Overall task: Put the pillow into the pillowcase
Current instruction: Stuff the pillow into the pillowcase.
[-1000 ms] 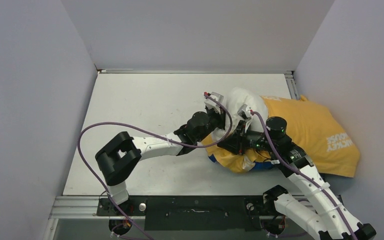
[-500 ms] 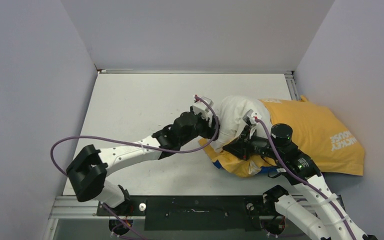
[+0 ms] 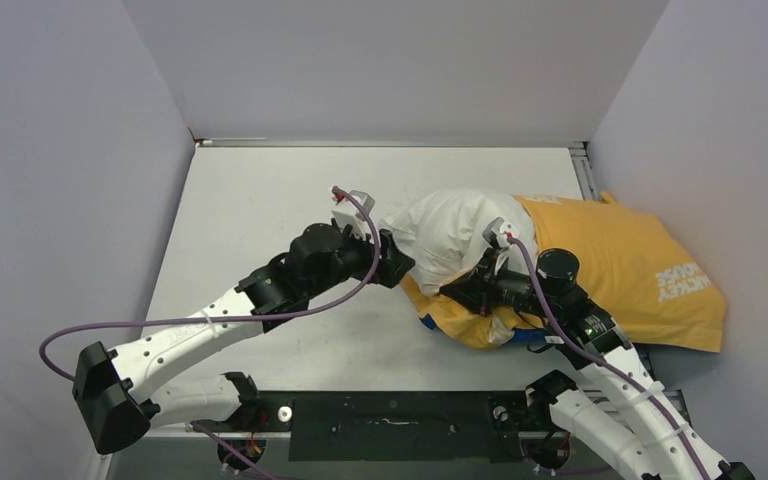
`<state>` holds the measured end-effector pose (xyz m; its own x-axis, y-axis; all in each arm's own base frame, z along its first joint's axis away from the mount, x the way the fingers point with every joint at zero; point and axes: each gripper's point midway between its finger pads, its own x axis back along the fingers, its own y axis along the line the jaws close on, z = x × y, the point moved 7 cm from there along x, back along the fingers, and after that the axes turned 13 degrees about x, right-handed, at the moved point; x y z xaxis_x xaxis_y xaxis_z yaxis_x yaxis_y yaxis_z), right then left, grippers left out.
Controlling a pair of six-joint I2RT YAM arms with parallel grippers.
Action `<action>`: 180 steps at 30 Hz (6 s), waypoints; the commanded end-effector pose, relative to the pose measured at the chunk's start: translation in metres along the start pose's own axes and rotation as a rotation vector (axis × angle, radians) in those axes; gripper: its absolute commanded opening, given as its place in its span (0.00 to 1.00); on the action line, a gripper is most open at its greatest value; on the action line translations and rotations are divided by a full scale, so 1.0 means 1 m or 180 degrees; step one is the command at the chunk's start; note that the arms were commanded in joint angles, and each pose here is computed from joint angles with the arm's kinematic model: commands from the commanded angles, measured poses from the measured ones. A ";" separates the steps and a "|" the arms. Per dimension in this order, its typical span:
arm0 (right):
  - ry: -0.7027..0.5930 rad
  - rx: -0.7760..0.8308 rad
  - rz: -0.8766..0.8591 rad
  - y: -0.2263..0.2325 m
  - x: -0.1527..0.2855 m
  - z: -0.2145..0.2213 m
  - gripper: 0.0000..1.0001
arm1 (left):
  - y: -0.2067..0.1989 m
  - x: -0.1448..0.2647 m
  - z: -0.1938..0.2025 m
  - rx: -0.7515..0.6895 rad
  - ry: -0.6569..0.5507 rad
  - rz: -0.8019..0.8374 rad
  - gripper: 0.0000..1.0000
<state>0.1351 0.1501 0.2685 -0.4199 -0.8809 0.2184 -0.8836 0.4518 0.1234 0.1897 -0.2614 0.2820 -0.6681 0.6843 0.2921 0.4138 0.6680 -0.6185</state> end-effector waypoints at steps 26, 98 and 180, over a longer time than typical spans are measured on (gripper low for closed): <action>-0.1065 0.0292 -0.0710 0.033 0.010 -0.048 0.05 | -0.043 -0.066 0.052 0.2187 0.0249 0.1423 0.50; -0.0648 0.0040 0.0538 0.014 0.032 -0.011 0.81 | -0.006 -0.022 0.030 0.1938 -0.0617 0.0146 0.00; 0.1882 0.0099 0.2038 -0.055 -0.060 0.050 0.05 | 0.084 0.071 0.027 0.0852 -0.1603 -0.0641 0.02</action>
<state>0.2142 0.1967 0.2168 -0.7324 -0.3367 0.5917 -0.5143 0.8431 -0.1568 0.1626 -0.1453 0.2592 -0.9765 0.1678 -0.1355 0.2010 0.4807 -0.8536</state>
